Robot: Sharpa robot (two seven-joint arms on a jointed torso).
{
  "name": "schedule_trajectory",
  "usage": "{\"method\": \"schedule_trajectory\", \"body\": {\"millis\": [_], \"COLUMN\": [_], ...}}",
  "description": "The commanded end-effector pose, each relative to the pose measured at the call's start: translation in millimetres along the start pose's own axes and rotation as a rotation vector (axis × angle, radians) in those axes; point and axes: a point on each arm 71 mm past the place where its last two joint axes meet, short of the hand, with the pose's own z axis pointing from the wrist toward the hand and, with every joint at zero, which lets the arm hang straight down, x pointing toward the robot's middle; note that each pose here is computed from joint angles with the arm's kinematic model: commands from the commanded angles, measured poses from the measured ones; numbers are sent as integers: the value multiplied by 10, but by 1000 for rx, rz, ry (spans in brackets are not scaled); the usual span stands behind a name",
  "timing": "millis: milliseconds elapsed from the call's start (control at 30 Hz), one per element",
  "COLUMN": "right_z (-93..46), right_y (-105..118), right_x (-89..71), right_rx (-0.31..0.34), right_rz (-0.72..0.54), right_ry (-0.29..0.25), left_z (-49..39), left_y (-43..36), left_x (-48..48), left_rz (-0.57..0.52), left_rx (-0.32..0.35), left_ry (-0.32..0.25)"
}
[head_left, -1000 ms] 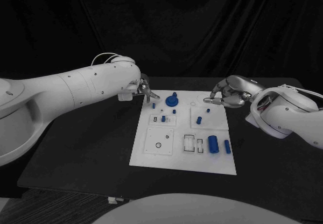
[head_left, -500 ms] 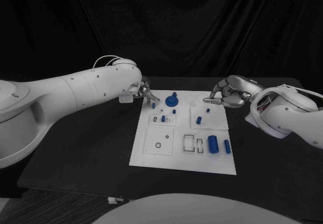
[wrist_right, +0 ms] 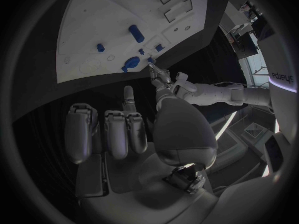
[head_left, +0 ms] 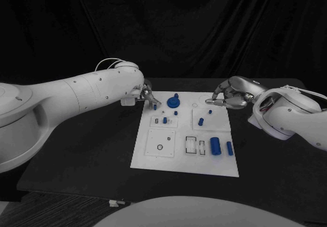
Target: Assemble the parts on the task board
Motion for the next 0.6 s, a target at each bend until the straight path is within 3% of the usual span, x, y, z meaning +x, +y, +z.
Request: {"method": "schedule_trajectory", "body": {"millis": [33, 600], "right_z": [-3, -3], "right_y": [-1, -2], "right_x": [7, 11], "right_rx": [2, 5], "right_rz": [-1, -1], "right_ry": [0, 5], "left_z": [5, 11], "left_y": [-23, -55], "left_x": [16, 25], "left_rz": [4, 7], "left_rx": [16, 27], "left_ry": [9, 13]}}
